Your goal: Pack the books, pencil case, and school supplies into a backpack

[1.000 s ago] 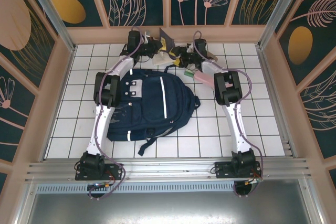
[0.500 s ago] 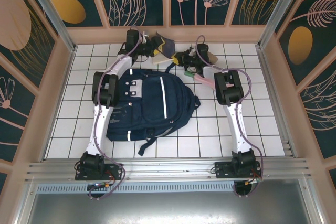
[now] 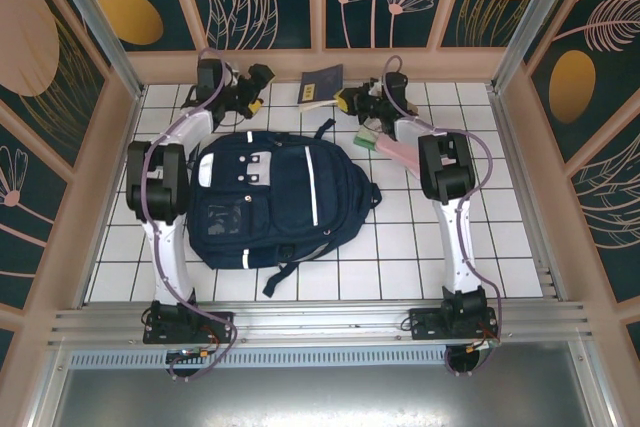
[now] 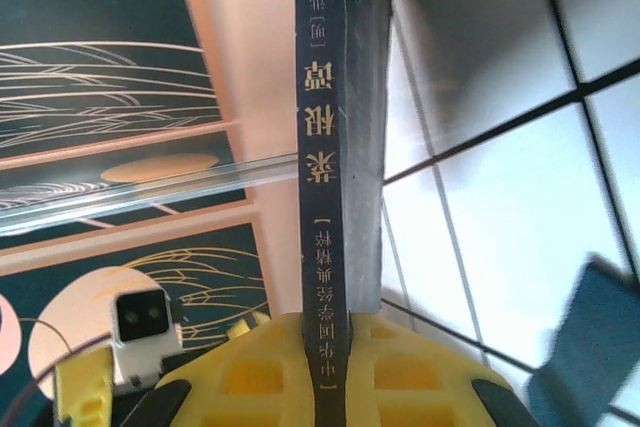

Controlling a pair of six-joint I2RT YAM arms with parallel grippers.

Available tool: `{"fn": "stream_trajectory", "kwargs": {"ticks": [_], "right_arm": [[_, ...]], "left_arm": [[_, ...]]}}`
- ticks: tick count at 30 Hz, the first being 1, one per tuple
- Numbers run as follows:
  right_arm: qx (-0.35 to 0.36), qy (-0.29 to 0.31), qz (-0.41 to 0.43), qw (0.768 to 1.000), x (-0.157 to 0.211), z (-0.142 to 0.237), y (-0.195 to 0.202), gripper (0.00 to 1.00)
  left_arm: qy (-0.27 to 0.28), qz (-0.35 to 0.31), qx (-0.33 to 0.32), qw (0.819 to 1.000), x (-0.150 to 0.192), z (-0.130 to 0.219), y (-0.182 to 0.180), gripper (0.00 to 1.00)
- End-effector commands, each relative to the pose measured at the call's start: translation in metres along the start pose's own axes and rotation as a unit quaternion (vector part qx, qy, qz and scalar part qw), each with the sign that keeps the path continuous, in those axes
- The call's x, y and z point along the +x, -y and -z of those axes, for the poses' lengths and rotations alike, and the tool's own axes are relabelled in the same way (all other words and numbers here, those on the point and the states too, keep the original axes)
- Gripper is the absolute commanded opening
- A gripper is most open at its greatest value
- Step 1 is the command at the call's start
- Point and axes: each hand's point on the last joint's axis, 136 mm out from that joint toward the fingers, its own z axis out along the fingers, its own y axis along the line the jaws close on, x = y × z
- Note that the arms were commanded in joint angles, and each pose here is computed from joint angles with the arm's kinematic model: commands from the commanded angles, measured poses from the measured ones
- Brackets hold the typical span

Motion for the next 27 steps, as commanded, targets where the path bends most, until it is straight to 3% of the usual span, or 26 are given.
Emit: {"fn": "stream_trajectory", "kwargs": {"ticks": [1, 8, 16, 27], "right_arm": [[-0.073, 0.012, 0.099, 0.992, 0.014, 0.024, -0.110, 0.00], [-0.081, 0.013, 0.159, 0.984, 0.075, 0.048, -0.161, 0.00], [-0.111, 0.045, 0.190, 0.975, 0.169, 0.089, -0.190, 0.00], [-0.158, 0.107, 0.188, 0.964, 0.233, 0.125, -0.215, 0.00]], "left_arm": [[-0.004, 0.016, 0.071, 0.997, 0.021, 0.020, 0.035, 0.98], [0.015, 0.029, 0.116, 0.993, 0.059, 0.071, 0.065, 0.98], [0.041, 0.025, 0.230, 0.972, 0.107, 0.130, 0.142, 0.99], [0.097, 0.059, 0.235, 0.965, 0.137, 0.170, 0.136, 0.98]]}}
